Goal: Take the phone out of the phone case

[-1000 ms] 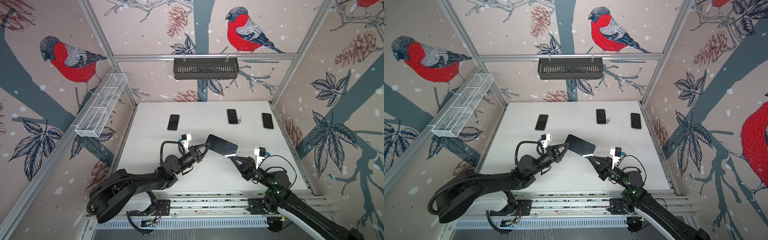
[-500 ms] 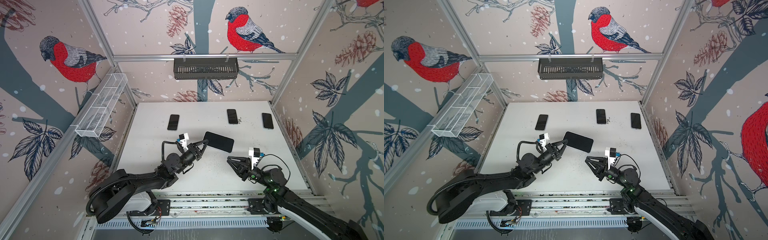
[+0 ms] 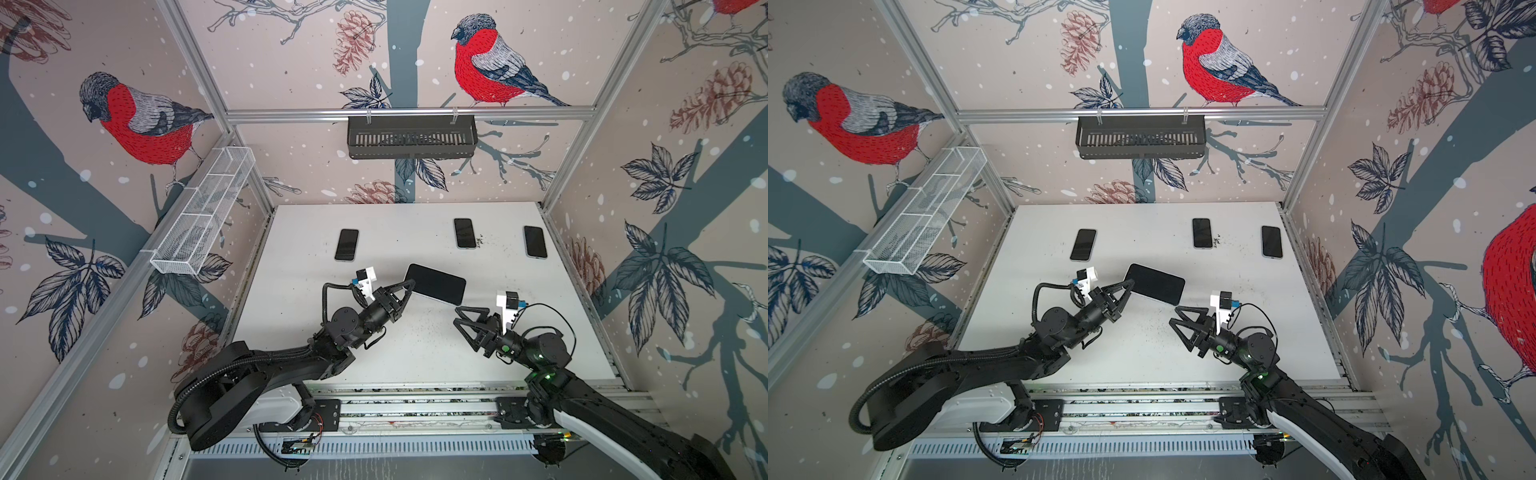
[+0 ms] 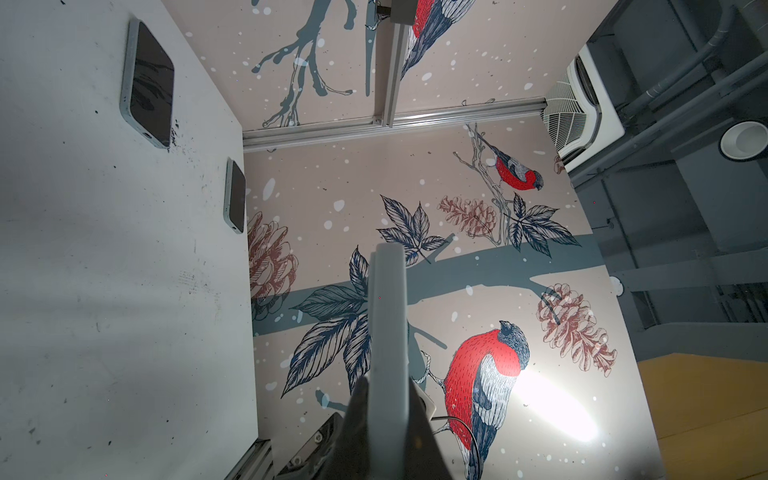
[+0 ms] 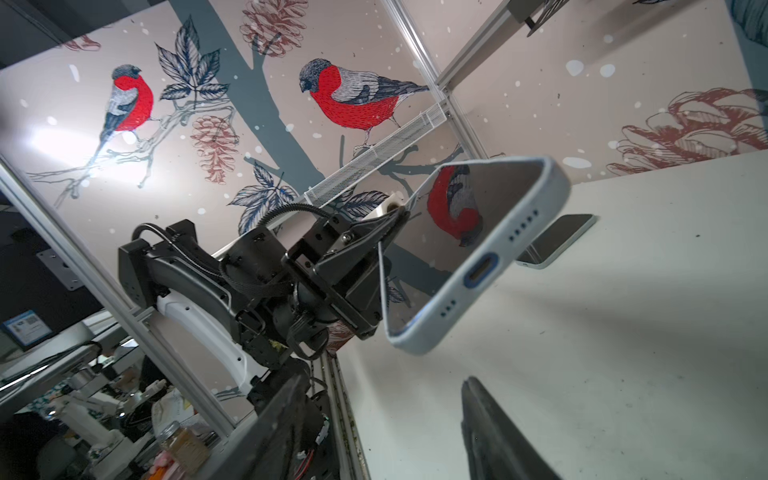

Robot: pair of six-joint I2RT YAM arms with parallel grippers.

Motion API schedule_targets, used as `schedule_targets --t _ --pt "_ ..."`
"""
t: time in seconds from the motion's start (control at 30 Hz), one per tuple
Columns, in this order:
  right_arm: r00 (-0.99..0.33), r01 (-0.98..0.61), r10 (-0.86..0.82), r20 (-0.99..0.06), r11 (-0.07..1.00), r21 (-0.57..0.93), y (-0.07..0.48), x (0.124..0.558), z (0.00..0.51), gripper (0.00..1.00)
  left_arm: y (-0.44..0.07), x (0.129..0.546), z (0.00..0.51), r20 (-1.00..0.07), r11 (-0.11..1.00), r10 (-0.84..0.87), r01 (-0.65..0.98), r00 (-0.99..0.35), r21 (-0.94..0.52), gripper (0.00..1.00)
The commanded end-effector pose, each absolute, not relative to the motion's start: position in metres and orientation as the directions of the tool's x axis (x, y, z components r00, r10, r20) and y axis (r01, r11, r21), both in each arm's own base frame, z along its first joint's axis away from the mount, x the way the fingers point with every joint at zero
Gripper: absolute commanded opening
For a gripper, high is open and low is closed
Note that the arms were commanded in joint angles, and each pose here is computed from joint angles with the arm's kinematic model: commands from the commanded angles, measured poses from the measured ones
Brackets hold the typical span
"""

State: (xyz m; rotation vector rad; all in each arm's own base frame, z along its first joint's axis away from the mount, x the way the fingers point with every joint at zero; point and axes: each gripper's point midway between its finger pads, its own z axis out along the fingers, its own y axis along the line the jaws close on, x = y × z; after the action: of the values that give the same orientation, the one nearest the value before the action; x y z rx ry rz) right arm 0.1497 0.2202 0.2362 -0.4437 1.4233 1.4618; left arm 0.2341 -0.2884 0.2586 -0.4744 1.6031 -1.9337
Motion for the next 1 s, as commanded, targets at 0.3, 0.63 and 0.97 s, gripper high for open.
schedule_targets --t 0.3,0.63,0.97 --pt "-0.5 -0.804 0.368 -0.784 0.138 0.578 0.22 0.139 0.218 0.46 -0.282 0.229 0.278 -0.101 -0.173 -0.64 0.271 -0.762 -0.947 0.0" --pt "-0.524 -0.785 0.385 -0.76 0.127 0.606 0.218 0.145 0.221 0.42 -0.281 0.227 0.278 -0.105 -0.178 -0.639 0.279 -0.762 -0.943 0.0" --pt "-0.538 -0.774 0.393 -0.746 0.122 0.622 0.219 0.149 0.222 0.4 -0.28 0.225 0.279 -0.111 -0.183 -0.637 0.29 -0.763 -0.94 0.0"
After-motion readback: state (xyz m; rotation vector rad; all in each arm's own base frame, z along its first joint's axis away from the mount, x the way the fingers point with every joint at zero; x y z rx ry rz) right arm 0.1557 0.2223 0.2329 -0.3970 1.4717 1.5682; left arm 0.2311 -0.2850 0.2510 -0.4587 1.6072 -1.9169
